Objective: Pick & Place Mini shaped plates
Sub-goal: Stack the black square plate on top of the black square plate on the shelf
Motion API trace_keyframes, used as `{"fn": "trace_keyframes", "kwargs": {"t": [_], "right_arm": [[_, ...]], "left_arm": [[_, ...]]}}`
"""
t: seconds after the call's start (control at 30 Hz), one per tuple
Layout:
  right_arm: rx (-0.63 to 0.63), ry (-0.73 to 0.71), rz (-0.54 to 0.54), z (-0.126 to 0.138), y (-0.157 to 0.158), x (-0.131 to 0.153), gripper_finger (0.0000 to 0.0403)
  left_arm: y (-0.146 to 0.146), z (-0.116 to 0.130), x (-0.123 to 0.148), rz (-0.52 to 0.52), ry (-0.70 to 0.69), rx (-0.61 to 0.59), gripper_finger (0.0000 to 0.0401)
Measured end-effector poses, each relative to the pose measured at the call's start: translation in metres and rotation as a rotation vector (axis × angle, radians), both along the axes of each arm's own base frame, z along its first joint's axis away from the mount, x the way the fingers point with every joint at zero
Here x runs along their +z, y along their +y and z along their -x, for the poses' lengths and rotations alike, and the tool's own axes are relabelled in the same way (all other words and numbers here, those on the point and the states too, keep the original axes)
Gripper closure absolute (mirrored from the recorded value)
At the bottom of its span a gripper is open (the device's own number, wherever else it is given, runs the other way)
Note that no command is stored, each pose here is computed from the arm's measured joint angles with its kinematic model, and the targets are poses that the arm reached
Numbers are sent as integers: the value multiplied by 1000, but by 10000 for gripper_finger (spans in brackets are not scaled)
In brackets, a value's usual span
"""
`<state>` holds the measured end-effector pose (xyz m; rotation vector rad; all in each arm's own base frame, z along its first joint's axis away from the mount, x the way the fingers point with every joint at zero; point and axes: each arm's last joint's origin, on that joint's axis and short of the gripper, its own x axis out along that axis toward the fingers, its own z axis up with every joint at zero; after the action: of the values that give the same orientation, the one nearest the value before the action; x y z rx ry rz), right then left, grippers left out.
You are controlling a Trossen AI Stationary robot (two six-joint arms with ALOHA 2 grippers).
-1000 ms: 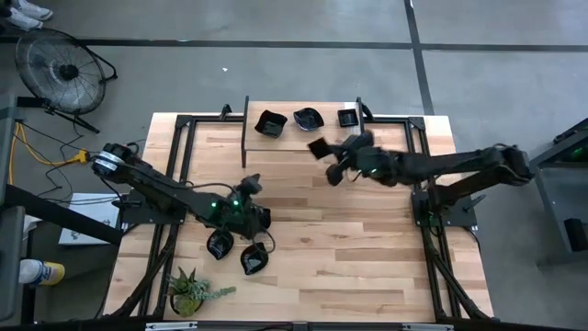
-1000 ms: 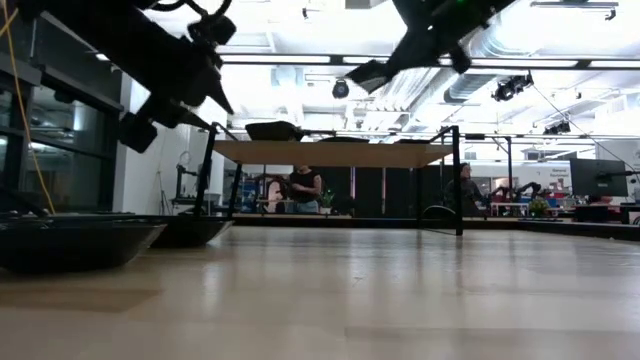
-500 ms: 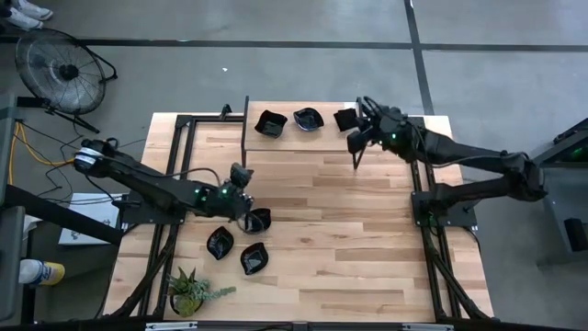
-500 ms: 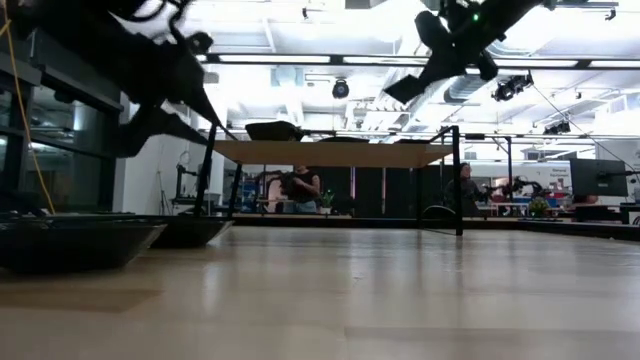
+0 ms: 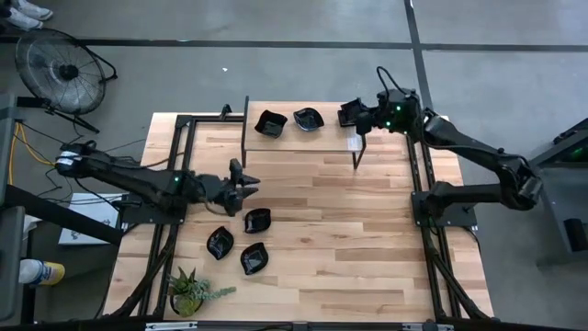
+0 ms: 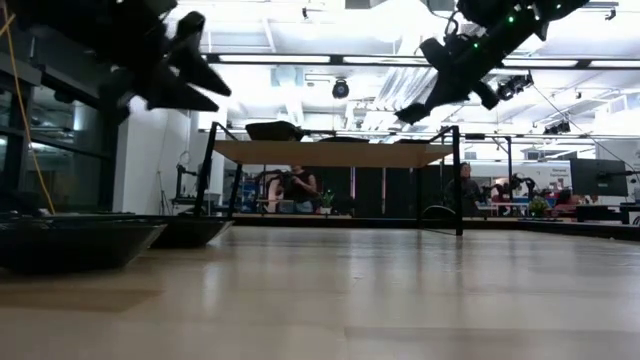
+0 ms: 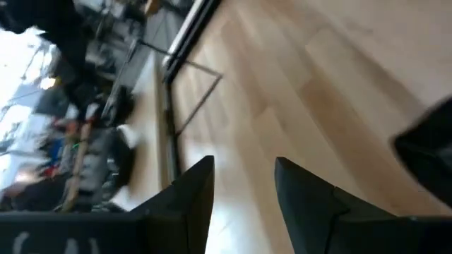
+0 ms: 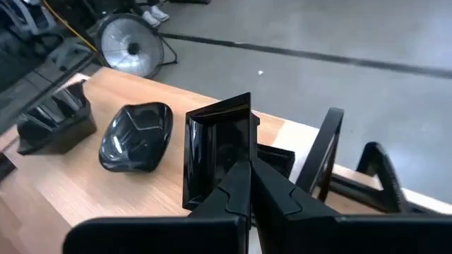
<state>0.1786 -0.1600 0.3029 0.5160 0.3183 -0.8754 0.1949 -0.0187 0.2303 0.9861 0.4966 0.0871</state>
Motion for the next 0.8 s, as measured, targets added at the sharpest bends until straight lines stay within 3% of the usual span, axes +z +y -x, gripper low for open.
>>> {"fn": "trace_keyframes", "kwargs": {"t": [0.23,0.8], "right_arm": [[-26,-16,-78,-1,-12,-10,403],[-48,-107,-213,-5,-18,-18,403]], "left_arm": [[22,7,6,117,-130,-89,256],[29,9,6,218,-135,-125,256]]}}
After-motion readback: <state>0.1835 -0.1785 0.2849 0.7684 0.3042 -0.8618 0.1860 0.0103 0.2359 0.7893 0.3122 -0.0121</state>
